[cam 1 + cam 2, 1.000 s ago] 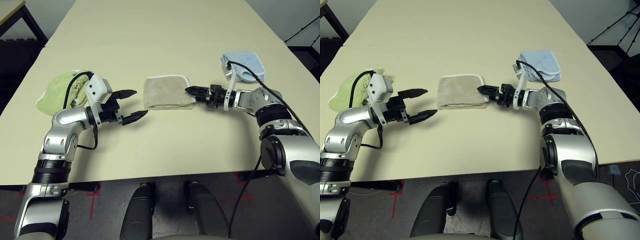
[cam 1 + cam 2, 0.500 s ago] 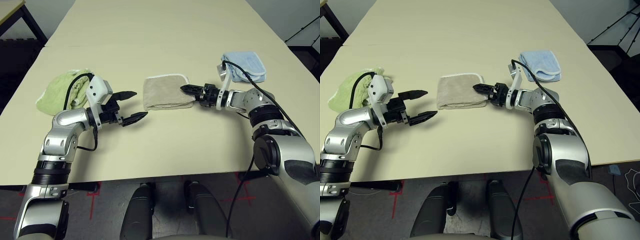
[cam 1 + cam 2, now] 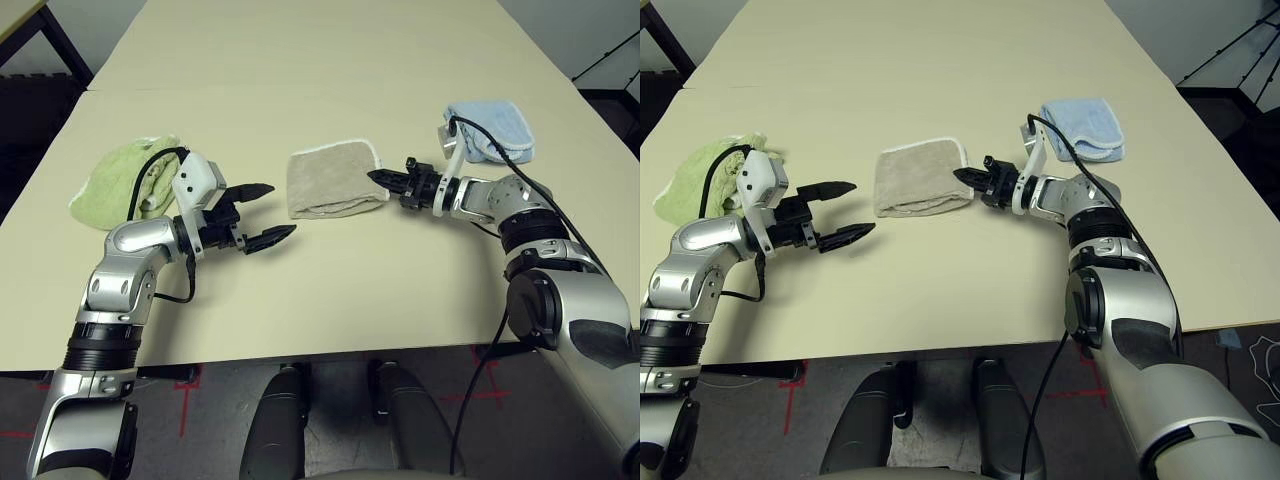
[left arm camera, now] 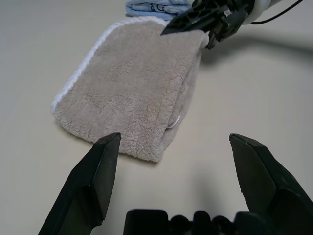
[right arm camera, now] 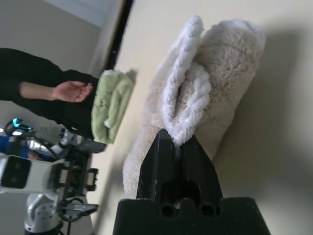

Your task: Fold the towel and set it aside.

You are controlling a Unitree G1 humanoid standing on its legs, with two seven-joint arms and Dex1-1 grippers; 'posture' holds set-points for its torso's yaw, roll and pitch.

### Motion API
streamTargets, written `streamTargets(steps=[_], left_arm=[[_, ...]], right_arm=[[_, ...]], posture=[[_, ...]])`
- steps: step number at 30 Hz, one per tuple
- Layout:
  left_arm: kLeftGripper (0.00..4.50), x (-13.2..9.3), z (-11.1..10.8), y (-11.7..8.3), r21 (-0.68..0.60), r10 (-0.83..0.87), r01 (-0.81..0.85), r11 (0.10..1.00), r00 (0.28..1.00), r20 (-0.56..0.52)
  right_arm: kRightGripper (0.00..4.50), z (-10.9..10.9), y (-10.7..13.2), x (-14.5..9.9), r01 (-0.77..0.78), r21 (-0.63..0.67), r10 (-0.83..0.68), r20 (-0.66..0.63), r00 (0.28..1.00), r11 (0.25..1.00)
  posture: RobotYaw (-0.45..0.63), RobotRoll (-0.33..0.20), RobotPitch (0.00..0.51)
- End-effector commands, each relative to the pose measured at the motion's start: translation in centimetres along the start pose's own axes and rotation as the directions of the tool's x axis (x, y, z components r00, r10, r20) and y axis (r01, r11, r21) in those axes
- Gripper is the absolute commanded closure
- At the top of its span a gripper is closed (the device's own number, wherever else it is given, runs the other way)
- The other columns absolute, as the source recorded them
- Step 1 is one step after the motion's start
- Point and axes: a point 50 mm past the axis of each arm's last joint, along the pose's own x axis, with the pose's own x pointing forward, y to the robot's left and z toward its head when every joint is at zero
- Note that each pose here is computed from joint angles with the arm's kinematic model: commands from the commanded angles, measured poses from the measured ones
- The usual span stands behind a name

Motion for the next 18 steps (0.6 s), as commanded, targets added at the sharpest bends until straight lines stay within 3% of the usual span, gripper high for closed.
streamTargets(steps=[1, 5, 10, 18], left_arm=[[0.00, 0.1, -0.4, -0.5, -0.010, -0.025, 0.025, 1.000, 1.000, -0.017], [0.00, 0.3, -0.3, -0.5, -0.032, -0.005, 0.005, 0.999, 1.000, 0.008], [0.00, 0.6, -0.3, -0.3, -0.055, 0.053, -0.051, 0.997, 0.998, 0.042], [0.00, 1.0, -0.7, 1.2, -0.089, 0.263, -0.258, 0.962, 0.964, 0.042]], right_arm=[[4.47, 1.7, 0.9, -0.8, -0.079, -0.041, 0.084, 0.126, 0.988, 0.996], [4.47, 3.5, 1.7, -1.2, -0.102, -0.090, 0.126, 0.315, 0.941, 0.991], [4.47, 5.6, 1.7, -1.7, -0.012, -0.108, 0.073, 0.581, 0.811, 0.994], [4.47, 6.9, 0.6, -2.3, 0.177, -0.062, -0.062, 0.784, 0.617, 0.982]], posture=[[0.05, 0.000, 0.159], [0.03, 0.000, 0.156], [0.02, 0.000, 0.160], [0.00, 0.000, 0.178]])
